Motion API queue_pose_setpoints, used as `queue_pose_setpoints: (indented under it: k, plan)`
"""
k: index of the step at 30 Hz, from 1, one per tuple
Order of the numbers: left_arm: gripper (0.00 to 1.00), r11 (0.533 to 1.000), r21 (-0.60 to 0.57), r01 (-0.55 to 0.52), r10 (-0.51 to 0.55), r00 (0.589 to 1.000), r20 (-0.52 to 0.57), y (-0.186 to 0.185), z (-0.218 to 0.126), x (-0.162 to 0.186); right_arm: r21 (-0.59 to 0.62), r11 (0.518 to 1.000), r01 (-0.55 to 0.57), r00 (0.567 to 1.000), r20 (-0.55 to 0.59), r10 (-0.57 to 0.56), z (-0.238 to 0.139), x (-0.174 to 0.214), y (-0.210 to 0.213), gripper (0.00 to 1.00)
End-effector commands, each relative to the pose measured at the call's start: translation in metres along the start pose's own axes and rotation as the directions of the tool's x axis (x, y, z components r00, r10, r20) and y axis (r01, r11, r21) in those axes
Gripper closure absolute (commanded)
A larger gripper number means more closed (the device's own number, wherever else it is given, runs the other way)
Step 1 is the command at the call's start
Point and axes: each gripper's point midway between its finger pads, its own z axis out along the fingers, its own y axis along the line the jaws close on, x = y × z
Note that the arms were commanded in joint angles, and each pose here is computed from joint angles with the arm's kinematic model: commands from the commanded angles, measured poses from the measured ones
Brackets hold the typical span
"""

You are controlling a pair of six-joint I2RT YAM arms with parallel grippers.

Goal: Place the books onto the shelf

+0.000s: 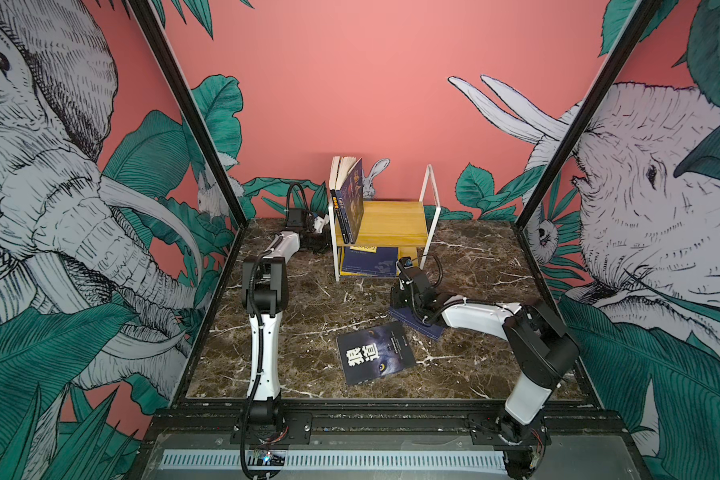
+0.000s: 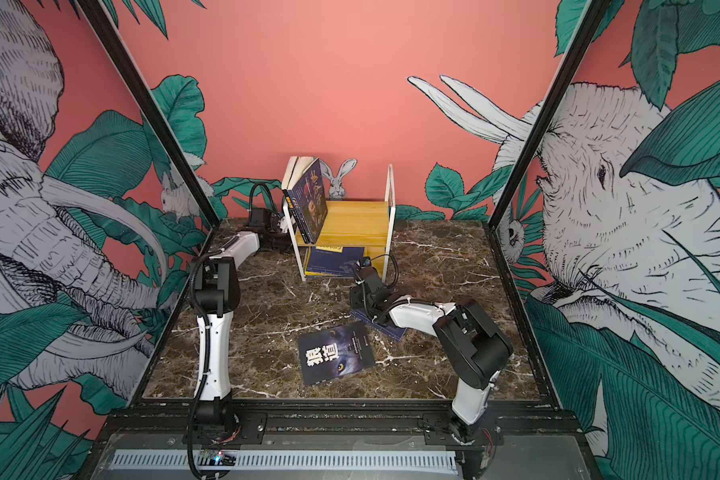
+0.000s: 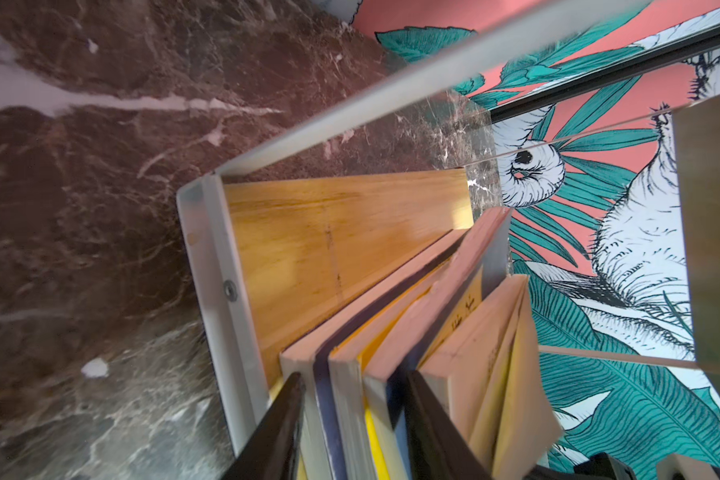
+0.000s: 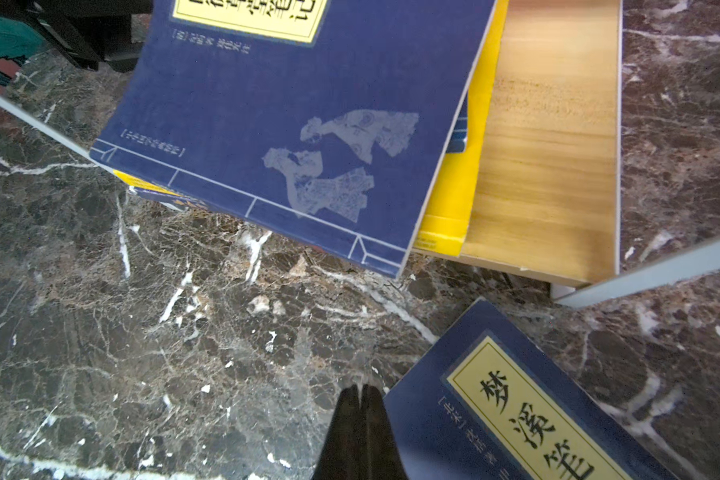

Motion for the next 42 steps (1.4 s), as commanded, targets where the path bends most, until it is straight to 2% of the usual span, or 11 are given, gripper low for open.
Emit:
queue_pose_setpoints:
  k: [1, 9, 15, 21, 25, 34, 42]
  plan:
    - [0.62, 1.000, -0.027, 0.000, 0.000, 0.999, -0.034, 0.005, 0.005, 0.009, 0.012, 0.999, -0.030, 0.997, 0.075, 0.029, 0.003, -0.022, 0.004, 1.00]
    - [0.76, 1.000, -0.016, 0.009, -0.009, 0.999, -0.043, 0.006, 0.007, 0.013, 0.042, 0.998, -0.057, 0.991, 0.122, 0.051, 0.011, -0.040, 0.004, 1.00]
    - [0.78, 1.000, 0.001, 0.007, -0.007, 0.999, -0.035, -0.003, 0.003, 0.009, 0.073, 0.996, -0.059, 0.987, 0.151, 0.047, 0.022, -0.053, 0.000, 1.00]
    - [0.69, 1.000, 0.015, -0.006, 0.006, 1.000, -0.013, -0.020, -0.007, 0.001, 0.076, 0.995, -0.067, 0.982, 0.180, 0.052, 0.029, -0.068, -0.004, 1.00]
    - [0.67, 1.000, 0.024, -0.015, 0.015, 1.000, 0.003, -0.030, -0.014, -0.004, 0.071, 0.995, -0.063, 0.979, 0.200, 0.048, 0.019, -0.070, -0.005, 1.00]
    - [0.60, 1.000, 0.011, 0.000, -0.001, 0.999, 0.048, -0.040, -0.046, -0.010, -0.015, 0.998, -0.059, 0.984, 0.167, 0.061, 0.027, -0.061, 0.015, 1.00]
    - [0.54, 0.999, 0.030, 0.012, -0.014, 0.999, 0.053, -0.047, -0.057, -0.004, -0.008, 0.998, -0.058, 0.985, 0.162, 0.059, 0.043, -0.064, 0.017, 1.00]
